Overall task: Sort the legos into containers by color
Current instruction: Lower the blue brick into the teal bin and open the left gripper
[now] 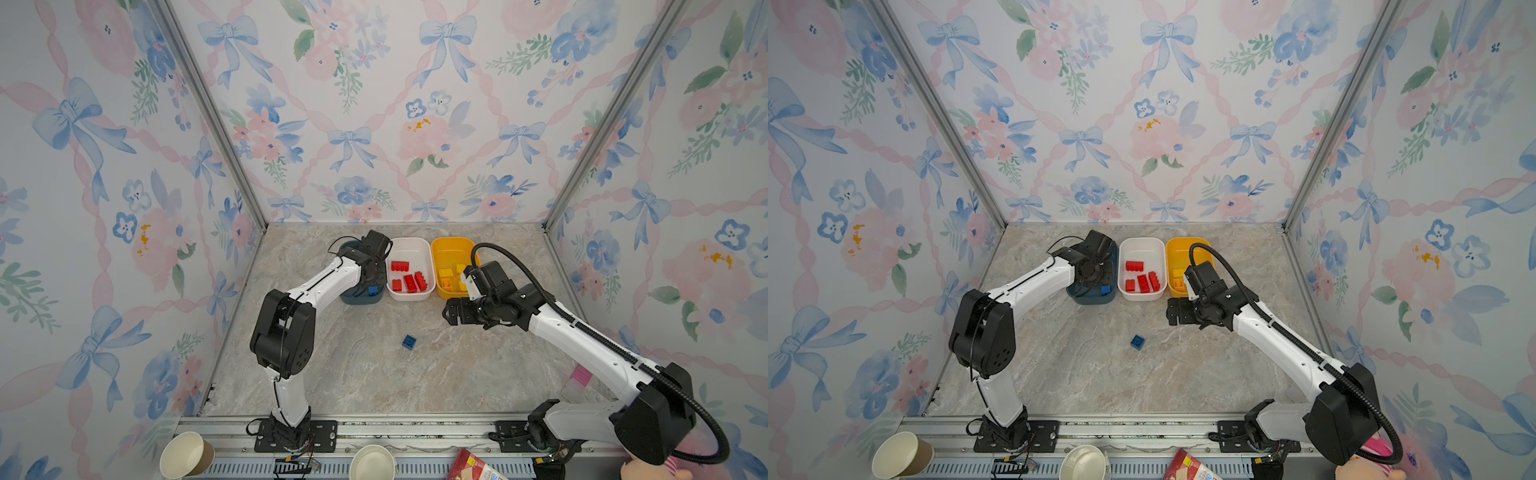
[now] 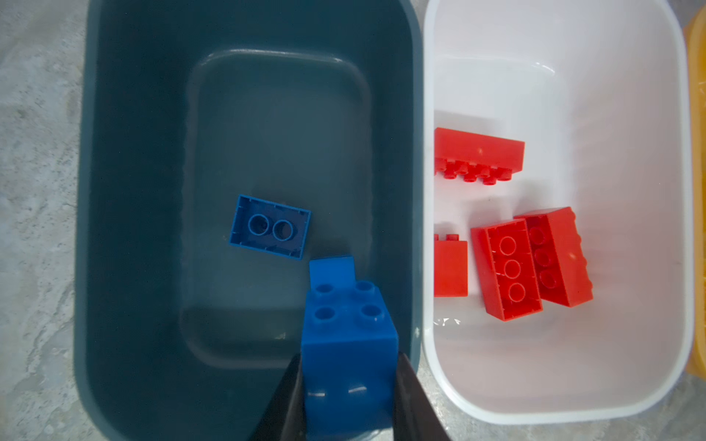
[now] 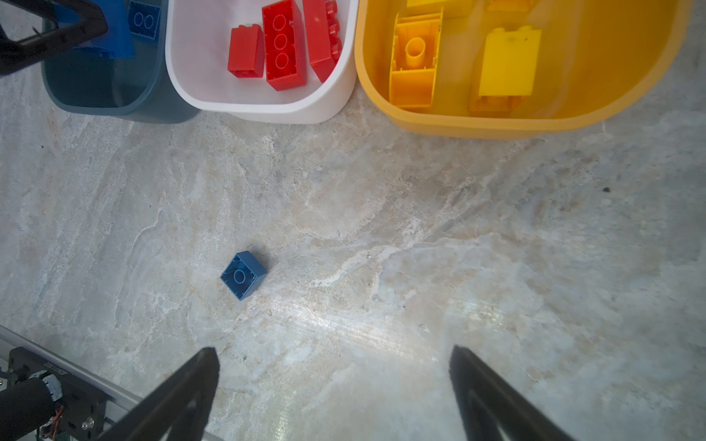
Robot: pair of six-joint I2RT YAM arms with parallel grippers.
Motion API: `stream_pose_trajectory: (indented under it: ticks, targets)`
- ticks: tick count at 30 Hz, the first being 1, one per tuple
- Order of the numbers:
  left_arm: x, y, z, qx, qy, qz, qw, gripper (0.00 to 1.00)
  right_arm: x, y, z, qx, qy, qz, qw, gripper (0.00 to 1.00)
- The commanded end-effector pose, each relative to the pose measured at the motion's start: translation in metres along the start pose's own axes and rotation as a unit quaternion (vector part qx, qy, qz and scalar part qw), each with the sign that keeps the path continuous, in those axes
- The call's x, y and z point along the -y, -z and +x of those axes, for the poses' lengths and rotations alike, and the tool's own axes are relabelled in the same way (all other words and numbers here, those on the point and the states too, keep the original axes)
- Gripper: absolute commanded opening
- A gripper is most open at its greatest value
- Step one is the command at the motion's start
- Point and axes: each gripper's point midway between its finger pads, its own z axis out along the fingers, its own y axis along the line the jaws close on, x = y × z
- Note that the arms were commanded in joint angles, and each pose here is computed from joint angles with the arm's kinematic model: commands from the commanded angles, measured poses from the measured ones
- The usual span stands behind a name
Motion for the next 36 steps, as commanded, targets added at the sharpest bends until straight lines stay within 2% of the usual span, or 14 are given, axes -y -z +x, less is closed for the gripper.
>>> stream_pose_trajectory:
  ticks: [1,6,9,24,36]
  targets:
    - [0.003,-0.004,-0.013,0.010,-0.009,0.002,1.000,0.33,0.012,0.003,0.008,-0.007,-0.014,0.018,1.000,0.97]
    - [0.002,-0.008,-0.013,0.008,-0.010,-0.001,1.000,0.51,0.013,0.005,0.005,-0.003,-0.016,0.021,1.000,0.97]
    - [0.000,-0.008,-0.014,0.009,-0.010,-0.004,1.000,0.55,0.015,0.006,0.005,-0.003,-0.018,0.022,1.000,0.97]
    - [0.007,0.017,-0.004,0.013,-0.010,0.021,1.000,0.58,0.016,0.000,0.009,-0.014,-0.017,0.021,1.000,0.97]
    - [0.036,0.060,0.062,-0.001,-0.045,0.066,0.997,0.61,0.021,0.001,0.015,-0.023,-0.013,0.022,0.999,0.97]
